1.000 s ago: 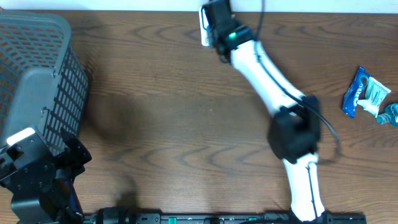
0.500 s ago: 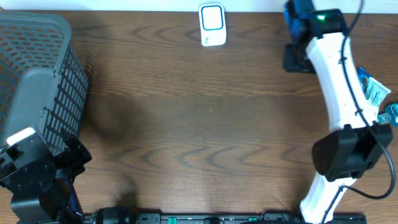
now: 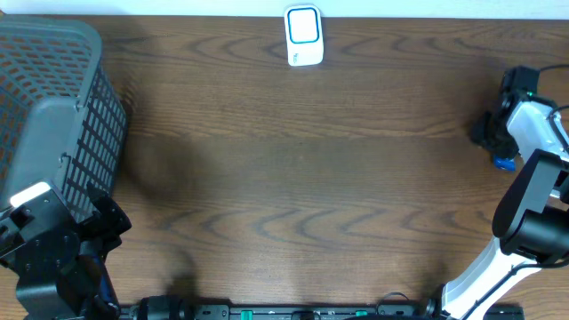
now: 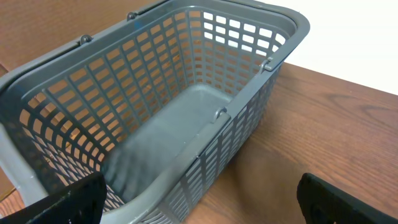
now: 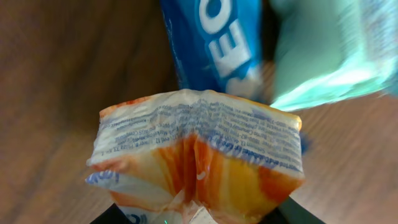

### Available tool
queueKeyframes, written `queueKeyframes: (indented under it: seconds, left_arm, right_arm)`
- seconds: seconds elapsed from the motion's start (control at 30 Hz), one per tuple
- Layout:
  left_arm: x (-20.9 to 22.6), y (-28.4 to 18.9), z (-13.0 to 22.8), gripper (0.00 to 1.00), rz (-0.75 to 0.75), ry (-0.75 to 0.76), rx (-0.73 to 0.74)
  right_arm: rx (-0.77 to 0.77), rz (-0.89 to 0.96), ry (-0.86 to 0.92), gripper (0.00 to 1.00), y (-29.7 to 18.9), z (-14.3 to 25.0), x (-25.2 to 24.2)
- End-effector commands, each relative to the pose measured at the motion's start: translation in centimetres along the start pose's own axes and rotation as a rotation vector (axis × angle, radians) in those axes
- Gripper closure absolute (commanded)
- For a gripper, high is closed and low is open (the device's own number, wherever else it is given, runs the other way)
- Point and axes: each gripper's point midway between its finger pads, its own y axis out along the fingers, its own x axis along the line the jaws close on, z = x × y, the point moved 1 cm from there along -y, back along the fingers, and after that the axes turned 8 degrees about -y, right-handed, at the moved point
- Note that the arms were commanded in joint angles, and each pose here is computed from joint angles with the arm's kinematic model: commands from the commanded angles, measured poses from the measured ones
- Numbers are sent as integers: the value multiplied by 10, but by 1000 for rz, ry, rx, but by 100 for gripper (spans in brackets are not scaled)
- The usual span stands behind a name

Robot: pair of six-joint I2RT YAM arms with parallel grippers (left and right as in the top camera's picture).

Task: Scan the item barcode
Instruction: 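Carry the Kleenex pack to the right table edge and release it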

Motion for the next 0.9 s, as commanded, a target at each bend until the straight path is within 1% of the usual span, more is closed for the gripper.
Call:
queueKeyframes:
  seconds: [0.0,0.1,0.23,0.43,0.47,0.5,0.53,0.57,0.73,0.8,0.87]
  left_arm:
    - [2,0,1,2,-8,-5,2]
    - [2,0,1,2,-8,-5,2]
    - [2,0,1,2,-8,-5,2]
    - [2,0,1,2,-8,-5,2]
    - [2,0,1,2,-8,-5,2]
    - [2,0,1,2,-8,-5,2]
    - [1,0,1,2,-8,-5,2]
    - [2,0,1,2,-8,-5,2]
    - [2,0,1,2,-8,-5,2]
    - [2,0,1,2,-8,-5,2]
    - [2,0,1,3,-8,-5,2]
  right_arm:
    - [54,-27,37,61,14,22,4]
    - [57,26,41,59,18,27,-7]
    - [26,211,115,59,18,22,-51]
    - [48,246,234,59,27,23,-98]
    - [52,226,251,52,28,22,-99]
    - [57,200,258,40,29,23,-97]
    - [70,148,259,5,30,24,-89]
    - [90,96,257,1,28,27,-75]
    - [117,43,334,1,9,36,-44]
    - [93,3,355,1,-8,34,-24]
    - [35,-37,363,1,-32,27,-5]
